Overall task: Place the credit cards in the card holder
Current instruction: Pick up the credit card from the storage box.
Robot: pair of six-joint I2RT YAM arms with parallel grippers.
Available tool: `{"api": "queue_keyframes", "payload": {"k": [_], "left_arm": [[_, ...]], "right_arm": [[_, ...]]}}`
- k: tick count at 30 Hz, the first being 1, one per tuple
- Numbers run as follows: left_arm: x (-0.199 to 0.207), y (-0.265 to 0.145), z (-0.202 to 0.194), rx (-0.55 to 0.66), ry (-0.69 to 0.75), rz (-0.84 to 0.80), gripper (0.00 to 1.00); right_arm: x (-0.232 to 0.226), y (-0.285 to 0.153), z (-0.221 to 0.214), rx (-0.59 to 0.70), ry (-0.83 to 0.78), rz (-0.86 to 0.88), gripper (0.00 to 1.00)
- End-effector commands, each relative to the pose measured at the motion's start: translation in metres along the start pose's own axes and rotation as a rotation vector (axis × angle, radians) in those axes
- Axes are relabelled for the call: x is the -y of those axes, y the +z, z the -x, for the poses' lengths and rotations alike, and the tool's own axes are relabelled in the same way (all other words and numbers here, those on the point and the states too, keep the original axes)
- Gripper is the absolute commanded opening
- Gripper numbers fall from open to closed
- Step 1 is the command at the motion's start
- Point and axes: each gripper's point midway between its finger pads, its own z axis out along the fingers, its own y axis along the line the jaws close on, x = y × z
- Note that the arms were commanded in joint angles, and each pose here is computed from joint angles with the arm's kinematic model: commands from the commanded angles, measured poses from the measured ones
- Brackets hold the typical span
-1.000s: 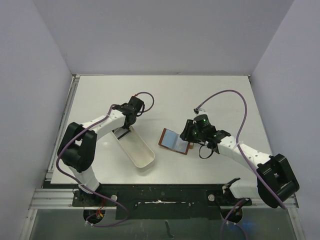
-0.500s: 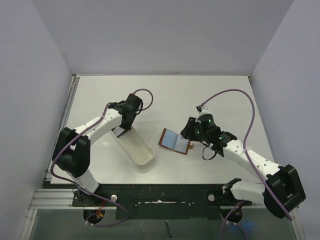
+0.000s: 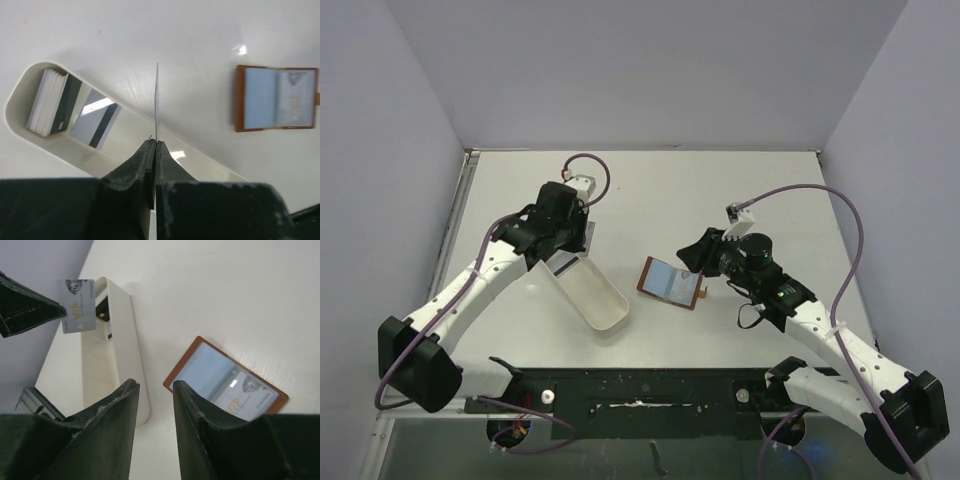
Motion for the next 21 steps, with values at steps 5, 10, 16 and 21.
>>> {"api": "queue_keyframes", "payload": {"k": [5,10,16,21], "left_arm": [[0.08,-0.048,0.054,0.281,-0.128,-0.489,0.0],[0.122,-0.07,0.053,0.273,-0.154,-0.768,0.0],[0.148,-0.086,0.048,0.272,-0.209,-0.997,0.0],[0.163,-0.093,0.039,0.221,-0.233,-1.145,0.0]], "right_arm": [[-0.059,-0.02,0.042,0.149,-0.03,0.262,0.38],[-0.084,-0.025,0.045,0.138,-0.022,0.39,0.39],[-0.094,-0.022,0.045,0.128,0.01,0.452,0.43],[-0.095,-0.017,0.043,0.108,0.025,0.458,0.44]]}}
